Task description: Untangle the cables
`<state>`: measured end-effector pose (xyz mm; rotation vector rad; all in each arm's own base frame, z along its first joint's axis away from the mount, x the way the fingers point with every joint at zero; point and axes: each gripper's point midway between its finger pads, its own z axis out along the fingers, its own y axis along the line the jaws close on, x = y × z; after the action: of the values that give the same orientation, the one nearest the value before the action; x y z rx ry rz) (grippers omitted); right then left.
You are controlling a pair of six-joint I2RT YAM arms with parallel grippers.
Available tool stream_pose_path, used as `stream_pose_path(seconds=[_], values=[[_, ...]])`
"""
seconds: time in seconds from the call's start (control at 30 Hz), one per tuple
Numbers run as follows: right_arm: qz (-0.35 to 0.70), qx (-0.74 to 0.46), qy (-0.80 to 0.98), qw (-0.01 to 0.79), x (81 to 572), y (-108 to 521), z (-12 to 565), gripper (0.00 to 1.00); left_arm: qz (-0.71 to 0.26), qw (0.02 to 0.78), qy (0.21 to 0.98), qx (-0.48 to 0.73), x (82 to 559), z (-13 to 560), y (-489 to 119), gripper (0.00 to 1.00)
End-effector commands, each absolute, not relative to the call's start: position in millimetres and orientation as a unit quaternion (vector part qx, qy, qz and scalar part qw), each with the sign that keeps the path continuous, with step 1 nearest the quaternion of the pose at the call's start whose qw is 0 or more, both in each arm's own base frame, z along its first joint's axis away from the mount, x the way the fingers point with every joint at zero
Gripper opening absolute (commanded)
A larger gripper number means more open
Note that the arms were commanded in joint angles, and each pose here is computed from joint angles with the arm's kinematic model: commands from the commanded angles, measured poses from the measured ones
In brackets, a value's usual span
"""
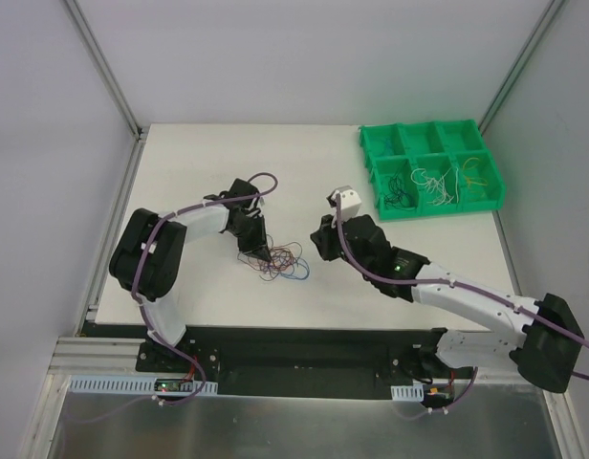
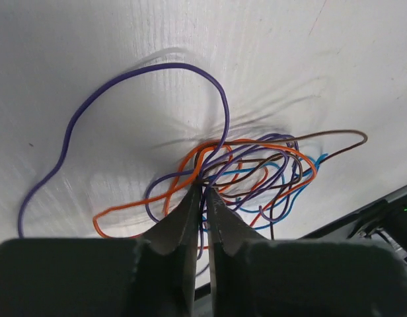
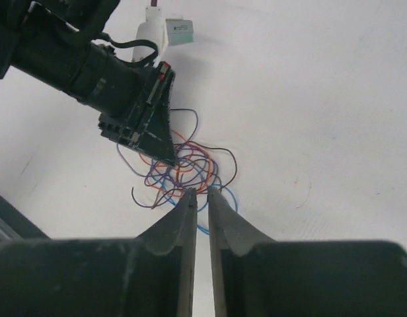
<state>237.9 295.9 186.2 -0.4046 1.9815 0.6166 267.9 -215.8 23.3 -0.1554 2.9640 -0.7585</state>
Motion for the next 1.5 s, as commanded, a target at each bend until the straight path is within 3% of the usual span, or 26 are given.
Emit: stream_pose_path(seconds=[0.0, 0.1, 0.2, 0.27, 0.5, 0.7, 0.87, 1.07, 1.3, 1.47], values=[[0.25, -0.169, 0.837, 0.457, 241, 290, 171, 0.23, -0.234, 0.058, 0.97, -0.038, 271, 33, -209, 0.0], [0.262, -0.173, 0.868, 0.385, 244, 291, 133, 0.45, -0.249, 0.098, 0.963, -0.033, 273, 61, -209, 0.0], [0.306, -0.22, 0.877, 0.299, 240, 308, 95, 0.54, -0.265, 0.137, 0.954, -0.026, 272, 87, -208, 0.0], [0.3, -0.252, 0.878, 0.274, 241, 315, 71, 0.55, -0.28, 0.153, 0.948, -0.018, 270, 103, -209, 0.0], [0.316, -0.282, 0.859, 0.287, 248, 337, 52, 0.63, -0.336, 0.168, 0.927, -0.006, 262, 140, -221, 0.0], [0.289, -0.293, 0.864, 0.292, 237, 356, 26, 0.63, -0.373, 0.204, 0.905, 0.002, 261, 182, -227, 0.0], [0.273, -0.265, 0.861, 0.339, 237, 362, 39, 0.62, -0.395, 0.214, 0.893, -0.005, 260, 204, -231, 0.0], [0.224, -0.258, 0.854, 0.393, 247, 323, 61, 0.66, -0.406, 0.218, 0.887, -0.021, 262, 217, -233, 0.0], [0.343, -0.317, 0.794, 0.39, 210, 343, 81, 0.7, -0.421, 0.227, 0.878, -0.026, 262, 235, -236, 0.0], [0.396, -0.294, 0.763, 0.417, 213, 364, 102, 0.7, -0.431, 0.227, 0.873, -0.022, 261, 243, -238, 0.0]])
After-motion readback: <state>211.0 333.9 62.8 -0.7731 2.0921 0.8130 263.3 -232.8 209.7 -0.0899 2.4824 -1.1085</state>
